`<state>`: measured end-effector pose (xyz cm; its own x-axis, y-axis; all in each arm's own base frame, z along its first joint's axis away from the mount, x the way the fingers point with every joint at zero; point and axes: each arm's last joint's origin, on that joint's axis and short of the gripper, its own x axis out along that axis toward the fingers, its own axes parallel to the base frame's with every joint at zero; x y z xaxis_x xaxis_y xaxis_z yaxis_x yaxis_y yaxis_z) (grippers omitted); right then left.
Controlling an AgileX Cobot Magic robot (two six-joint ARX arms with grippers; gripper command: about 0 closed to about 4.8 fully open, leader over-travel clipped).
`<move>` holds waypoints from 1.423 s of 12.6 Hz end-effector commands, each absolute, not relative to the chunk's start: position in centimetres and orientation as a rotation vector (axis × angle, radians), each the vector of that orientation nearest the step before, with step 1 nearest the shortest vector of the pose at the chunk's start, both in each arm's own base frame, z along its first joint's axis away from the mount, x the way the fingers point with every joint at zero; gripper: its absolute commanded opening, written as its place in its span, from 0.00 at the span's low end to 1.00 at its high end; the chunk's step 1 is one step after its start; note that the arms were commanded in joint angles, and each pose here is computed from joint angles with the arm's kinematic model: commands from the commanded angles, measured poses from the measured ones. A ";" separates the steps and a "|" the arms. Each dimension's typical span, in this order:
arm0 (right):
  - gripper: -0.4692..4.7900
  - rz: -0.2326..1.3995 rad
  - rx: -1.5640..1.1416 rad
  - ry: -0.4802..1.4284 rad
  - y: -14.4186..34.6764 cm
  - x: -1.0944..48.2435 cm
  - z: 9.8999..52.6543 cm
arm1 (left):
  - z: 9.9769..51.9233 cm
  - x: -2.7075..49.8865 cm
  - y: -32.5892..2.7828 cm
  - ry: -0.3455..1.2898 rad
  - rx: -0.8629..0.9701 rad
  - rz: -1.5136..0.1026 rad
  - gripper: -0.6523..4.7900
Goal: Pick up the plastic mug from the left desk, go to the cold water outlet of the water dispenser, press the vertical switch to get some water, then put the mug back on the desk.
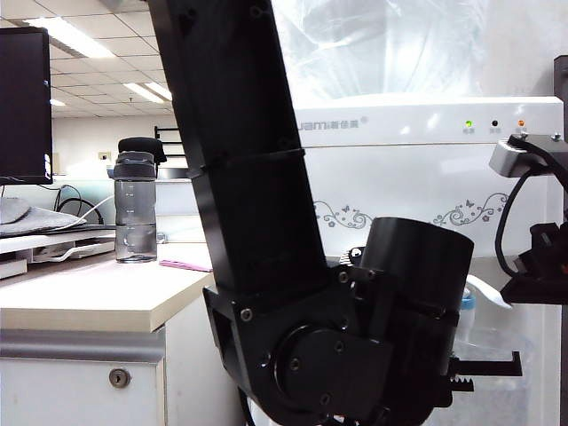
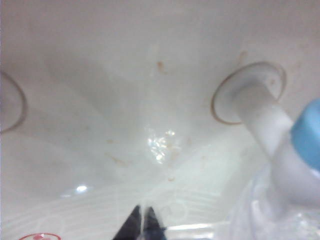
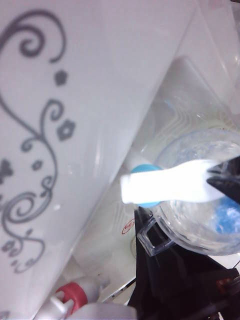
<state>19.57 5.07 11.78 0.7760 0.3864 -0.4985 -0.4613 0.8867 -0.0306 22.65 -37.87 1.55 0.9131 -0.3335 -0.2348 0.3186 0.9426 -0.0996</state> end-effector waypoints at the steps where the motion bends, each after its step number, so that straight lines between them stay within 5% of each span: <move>1: 0.09 0.458 -0.158 0.520 5.1 19.5 11.6 | 2.4 22.8 -38.2 0.216 -0.112 -0.341 0.11; 18: 0.09 0.457 -0.158 0.458 5.1 19.5 12.5 | 2.4 22.8 -38.2 0.216 -0.112 -0.340 0.11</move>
<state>19.56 5.07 12.12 0.7875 0.3871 -0.4796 -0.4590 0.8876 -0.0372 22.64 -37.86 1.53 0.9127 -0.3335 -0.2360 0.3191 0.9426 -0.0979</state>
